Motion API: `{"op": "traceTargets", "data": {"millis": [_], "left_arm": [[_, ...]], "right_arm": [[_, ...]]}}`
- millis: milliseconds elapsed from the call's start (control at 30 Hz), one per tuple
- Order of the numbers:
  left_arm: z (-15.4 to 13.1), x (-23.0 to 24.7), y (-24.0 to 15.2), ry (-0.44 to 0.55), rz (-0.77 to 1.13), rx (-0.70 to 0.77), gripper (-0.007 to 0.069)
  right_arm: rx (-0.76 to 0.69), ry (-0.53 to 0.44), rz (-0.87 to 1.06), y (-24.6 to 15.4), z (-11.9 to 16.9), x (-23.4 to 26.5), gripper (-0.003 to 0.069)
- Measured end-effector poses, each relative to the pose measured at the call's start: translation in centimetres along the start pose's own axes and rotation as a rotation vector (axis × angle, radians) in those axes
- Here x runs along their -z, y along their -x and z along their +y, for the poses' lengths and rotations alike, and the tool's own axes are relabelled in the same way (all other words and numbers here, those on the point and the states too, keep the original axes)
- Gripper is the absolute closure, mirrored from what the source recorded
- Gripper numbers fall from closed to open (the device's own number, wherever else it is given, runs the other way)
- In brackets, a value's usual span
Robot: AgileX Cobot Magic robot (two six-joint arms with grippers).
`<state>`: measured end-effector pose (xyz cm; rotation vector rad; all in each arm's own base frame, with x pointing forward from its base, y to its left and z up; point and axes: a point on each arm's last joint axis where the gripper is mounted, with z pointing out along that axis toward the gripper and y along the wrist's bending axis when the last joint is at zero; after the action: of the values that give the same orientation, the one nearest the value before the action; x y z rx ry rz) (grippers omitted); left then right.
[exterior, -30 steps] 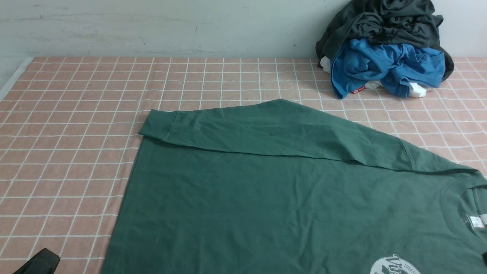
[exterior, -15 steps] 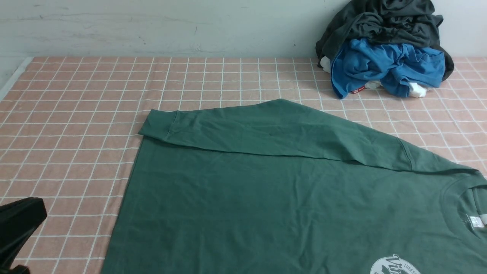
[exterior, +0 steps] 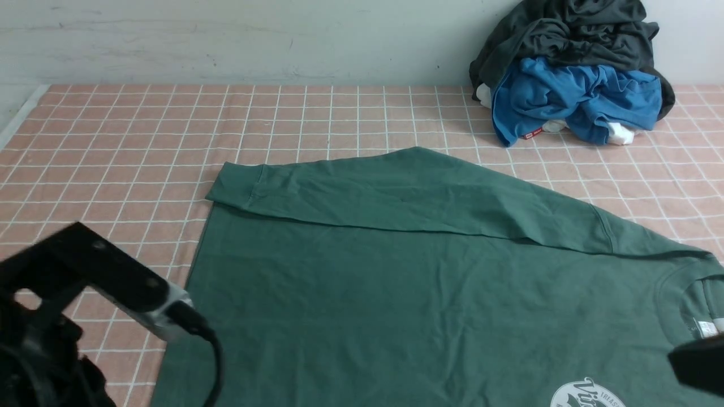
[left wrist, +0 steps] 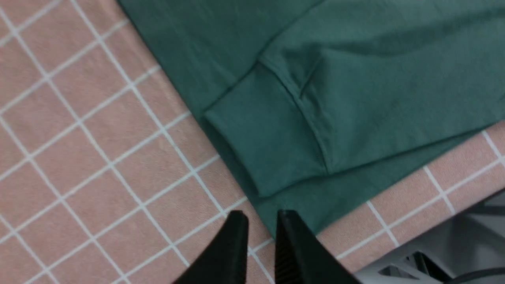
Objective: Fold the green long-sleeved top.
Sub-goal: Use the left arm to clamp the cuff closest to it
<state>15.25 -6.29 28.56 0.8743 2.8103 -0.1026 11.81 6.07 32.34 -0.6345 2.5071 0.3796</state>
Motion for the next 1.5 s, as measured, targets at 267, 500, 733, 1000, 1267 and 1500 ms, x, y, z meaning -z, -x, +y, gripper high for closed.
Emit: {"op": "traceTargets", "data": {"millis": [267, 500, 733, 1000, 1267, 1500], "left_arm": [[0.5, -5.1, 3.5, -0.036, 0.133, -0.009, 0.0257], [1.3, -10.4, 5.3, -0.046, 0.241, -0.005, 0.0194], [1.5, -13.6, 6.0, -0.068, 0.289, 0.007, 0.0188], [1.3, -15.0, 6.7, -0.101, 0.247, -0.014, 0.0188], [0.8, -15.4, 7.1, -0.101, 0.261, -0.062, 0.0313], [-2.0, -15.5, 7.2, -0.091, 0.286, -0.212, 0.0585]], "right_arm": [[0.066, 0.01, 0.064, -0.2, 0.4, -0.4, 0.0673], [0.067, 0.007, 0.048, -0.1, 0.3, -0.4, 0.0673], [0.067, 0.001, 0.024, 0.1, 0.3, -0.4, 0.0673], [0.068, -0.003, 0.006, 0.3, 0.3, -0.4, 0.0673], [0.07, -0.004, 0.001, 0.3, 0.2, -0.4, 0.0673], [0.07, -0.004, 0.001, 0.3, 0.2, -0.4, 0.0673]]}}
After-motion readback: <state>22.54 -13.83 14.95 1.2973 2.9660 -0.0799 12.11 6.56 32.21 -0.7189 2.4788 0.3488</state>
